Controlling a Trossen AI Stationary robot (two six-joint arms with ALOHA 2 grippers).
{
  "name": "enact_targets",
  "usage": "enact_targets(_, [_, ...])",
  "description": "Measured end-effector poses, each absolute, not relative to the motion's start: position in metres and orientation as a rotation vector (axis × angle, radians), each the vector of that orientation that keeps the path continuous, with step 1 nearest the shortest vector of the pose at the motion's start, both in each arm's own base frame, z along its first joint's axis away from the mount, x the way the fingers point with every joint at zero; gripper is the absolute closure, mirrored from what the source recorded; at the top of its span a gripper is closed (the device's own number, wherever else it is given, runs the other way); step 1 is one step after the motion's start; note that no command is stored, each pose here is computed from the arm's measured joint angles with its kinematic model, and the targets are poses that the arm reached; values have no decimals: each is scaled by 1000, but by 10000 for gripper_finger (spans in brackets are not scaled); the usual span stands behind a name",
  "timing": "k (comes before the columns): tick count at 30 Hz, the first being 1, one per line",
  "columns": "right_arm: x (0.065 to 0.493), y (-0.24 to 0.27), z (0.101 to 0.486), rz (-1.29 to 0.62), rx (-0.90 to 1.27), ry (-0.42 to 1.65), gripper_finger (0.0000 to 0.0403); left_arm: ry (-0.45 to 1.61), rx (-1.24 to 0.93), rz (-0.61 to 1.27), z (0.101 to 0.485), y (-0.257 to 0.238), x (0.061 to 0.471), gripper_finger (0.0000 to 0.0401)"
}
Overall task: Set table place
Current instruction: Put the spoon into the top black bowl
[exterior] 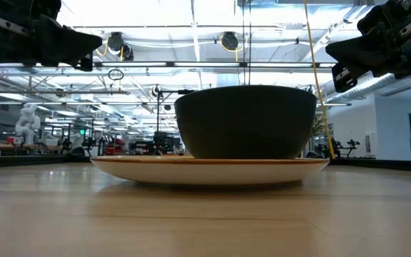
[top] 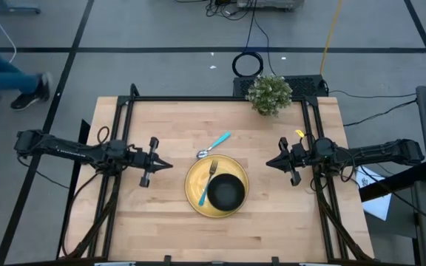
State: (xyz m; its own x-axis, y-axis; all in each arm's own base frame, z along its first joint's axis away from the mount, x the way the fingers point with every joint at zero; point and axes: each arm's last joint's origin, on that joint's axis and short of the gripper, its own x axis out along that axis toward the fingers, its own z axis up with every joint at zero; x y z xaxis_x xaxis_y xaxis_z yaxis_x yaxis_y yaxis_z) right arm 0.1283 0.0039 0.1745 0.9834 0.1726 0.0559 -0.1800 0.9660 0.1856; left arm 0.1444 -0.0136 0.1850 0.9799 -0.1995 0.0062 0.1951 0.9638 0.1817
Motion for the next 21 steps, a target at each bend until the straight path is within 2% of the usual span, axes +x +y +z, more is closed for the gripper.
enact_targets(5, [128,4,174,178,191,-39,403,-36,188,-205,186,-14,144,401])
enact_targets(13, [128,4,176,179,192,-53,403,-261,262,-262,208,-20,136,401])
enact_targets(21, [128,4,175,180,215,-47,403,-228,250,-121,209,-20,118,401])
